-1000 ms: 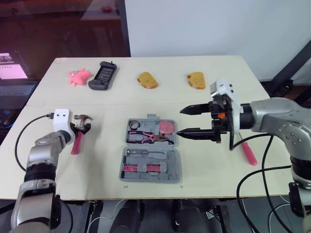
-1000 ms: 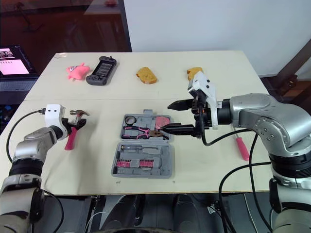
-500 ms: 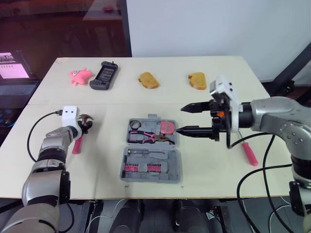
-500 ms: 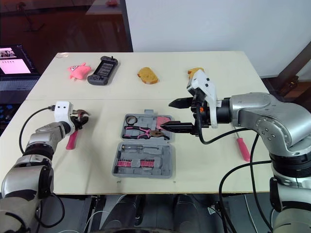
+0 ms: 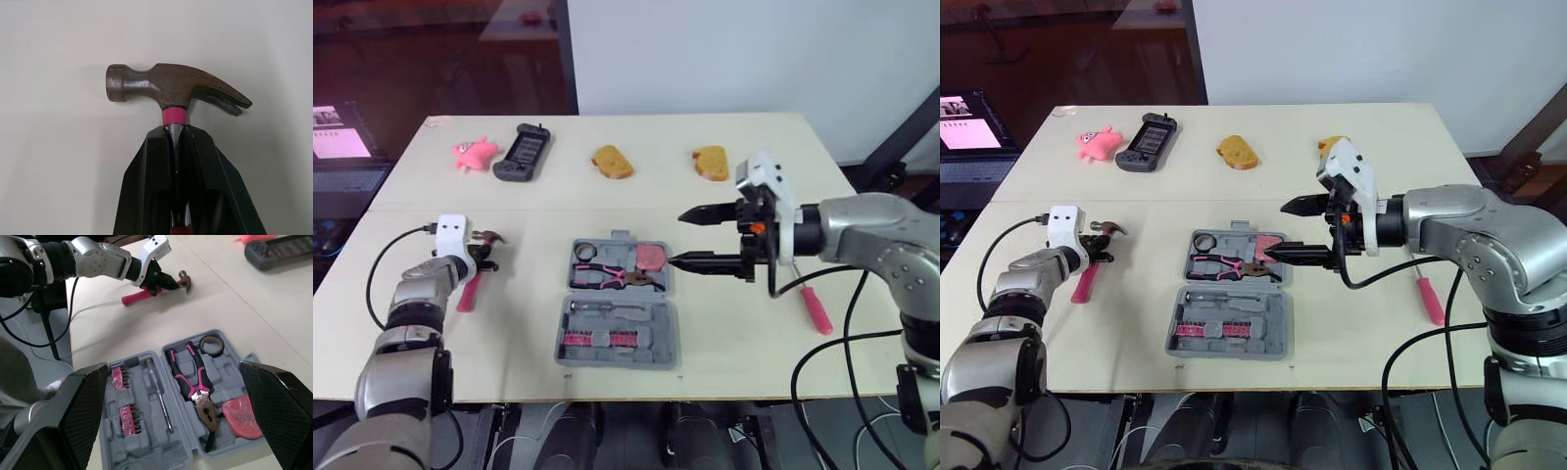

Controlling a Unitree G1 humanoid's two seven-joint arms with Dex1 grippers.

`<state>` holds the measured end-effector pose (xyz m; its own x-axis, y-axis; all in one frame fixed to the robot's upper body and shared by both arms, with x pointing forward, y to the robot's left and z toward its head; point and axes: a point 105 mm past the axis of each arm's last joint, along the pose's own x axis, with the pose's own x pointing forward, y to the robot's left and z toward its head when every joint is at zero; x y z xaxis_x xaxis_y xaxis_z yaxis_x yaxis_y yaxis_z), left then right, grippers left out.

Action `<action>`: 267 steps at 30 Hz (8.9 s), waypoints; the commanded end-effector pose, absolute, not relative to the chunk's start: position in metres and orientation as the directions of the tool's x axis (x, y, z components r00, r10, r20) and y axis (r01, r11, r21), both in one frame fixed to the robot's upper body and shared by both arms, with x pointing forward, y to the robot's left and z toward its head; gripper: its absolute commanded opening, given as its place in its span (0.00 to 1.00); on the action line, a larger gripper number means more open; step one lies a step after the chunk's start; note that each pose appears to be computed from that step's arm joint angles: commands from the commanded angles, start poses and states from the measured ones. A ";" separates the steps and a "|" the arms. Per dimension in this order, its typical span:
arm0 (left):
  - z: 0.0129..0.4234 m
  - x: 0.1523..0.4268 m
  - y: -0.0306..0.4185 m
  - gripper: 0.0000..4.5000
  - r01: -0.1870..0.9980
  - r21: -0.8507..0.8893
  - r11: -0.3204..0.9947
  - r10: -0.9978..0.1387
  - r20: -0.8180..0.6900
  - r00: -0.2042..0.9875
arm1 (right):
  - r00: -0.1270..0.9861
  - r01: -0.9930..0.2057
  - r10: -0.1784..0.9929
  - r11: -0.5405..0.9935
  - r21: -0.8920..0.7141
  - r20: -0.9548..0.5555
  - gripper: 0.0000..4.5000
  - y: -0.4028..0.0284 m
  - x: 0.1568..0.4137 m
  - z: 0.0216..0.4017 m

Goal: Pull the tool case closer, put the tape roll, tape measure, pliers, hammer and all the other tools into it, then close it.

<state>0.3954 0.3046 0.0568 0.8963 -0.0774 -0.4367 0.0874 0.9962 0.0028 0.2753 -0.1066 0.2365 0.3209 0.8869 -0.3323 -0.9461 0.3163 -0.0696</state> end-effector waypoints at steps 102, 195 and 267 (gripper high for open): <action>0.077 0.296 0.009 0.38 0.987 0.155 0.053 -0.534 -0.830 0.159 | 0.315 -0.949 0.862 0.297 -0.107 -0.398 1.00 -0.189 0.247 0.138; 0.121 0.273 0.342 1.00 0.542 0.244 0.804 -0.472 -0.293 0.831 | 0.648 -0.760 0.709 0.626 -0.176 -0.278 1.00 -0.280 0.260 0.136; 0.212 0.257 0.169 1.00 0.951 0.139 0.274 -0.886 -0.349 0.306 | 0.814 -0.113 0.069 0.993 -0.041 -0.577 1.00 -0.337 0.260 0.134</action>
<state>0.2604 0.1691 0.1992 0.2830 -0.8884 -0.3615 0.9587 0.2729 0.0797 0.2563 -0.3304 0.1311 0.8210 0.1140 -0.5594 -0.1590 0.9868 -0.0322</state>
